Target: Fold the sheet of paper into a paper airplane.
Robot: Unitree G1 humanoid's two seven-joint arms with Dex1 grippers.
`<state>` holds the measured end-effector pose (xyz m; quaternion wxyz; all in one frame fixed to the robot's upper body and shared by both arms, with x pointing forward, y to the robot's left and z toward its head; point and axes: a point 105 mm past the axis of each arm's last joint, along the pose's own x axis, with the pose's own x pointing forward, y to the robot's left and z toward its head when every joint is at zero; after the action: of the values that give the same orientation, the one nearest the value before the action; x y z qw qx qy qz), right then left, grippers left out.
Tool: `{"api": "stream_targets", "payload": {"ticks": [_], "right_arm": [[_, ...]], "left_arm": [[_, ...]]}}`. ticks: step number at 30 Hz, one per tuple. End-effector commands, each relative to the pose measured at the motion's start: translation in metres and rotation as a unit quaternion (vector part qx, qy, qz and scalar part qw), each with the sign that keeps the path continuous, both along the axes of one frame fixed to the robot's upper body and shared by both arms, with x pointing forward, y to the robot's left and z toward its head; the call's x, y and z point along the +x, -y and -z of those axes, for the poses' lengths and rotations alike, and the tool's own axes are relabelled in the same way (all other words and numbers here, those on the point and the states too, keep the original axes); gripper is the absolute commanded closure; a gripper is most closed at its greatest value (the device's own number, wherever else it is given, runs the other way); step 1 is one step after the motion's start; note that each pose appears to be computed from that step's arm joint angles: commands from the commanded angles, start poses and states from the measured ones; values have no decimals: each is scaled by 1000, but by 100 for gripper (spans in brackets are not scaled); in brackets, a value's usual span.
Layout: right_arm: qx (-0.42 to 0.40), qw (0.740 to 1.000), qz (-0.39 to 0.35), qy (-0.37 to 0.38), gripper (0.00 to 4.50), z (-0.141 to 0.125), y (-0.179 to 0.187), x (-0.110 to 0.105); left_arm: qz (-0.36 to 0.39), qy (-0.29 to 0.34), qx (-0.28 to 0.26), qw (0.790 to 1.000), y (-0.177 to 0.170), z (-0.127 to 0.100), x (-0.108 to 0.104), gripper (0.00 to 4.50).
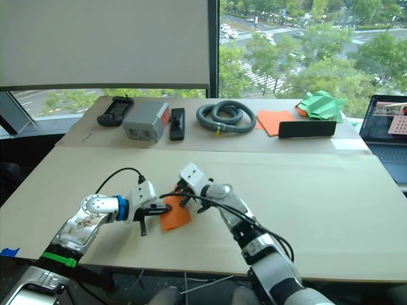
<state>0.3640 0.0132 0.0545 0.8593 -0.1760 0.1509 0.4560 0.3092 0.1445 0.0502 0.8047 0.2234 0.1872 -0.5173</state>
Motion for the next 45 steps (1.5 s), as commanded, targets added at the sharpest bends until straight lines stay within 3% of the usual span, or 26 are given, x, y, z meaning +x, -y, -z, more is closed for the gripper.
{"api": "stream_targets", "payload": {"ticks": [1,10,16,20,24,37,45], "right_arm": [[-45,997,2,-64,450,35,15,-21],[-61,994,-8,-86,450,42,25,-47],[-58,996,-6,-73,450,37,24,-48],[41,999,2,9,450,-15,13,-30],[85,995,-18,40,450,-36,4,-31],[-24,999,8,-48,450,29,22,-37],[-37,992,-17,-120,450,53,32,-66]], "left_arm": [[-12,-59,41,997,-9,33,-11,449],[-10,-59,41,997,-8,34,-8,449],[-7,-60,41,997,-7,35,-7,449],[-6,-60,40,997,-7,35,-7,449],[-5,-61,40,997,-7,35,-7,449],[-5,-58,45,997,-10,34,-6,449],[-3,-59,46,997,-10,34,-6,449]]}}
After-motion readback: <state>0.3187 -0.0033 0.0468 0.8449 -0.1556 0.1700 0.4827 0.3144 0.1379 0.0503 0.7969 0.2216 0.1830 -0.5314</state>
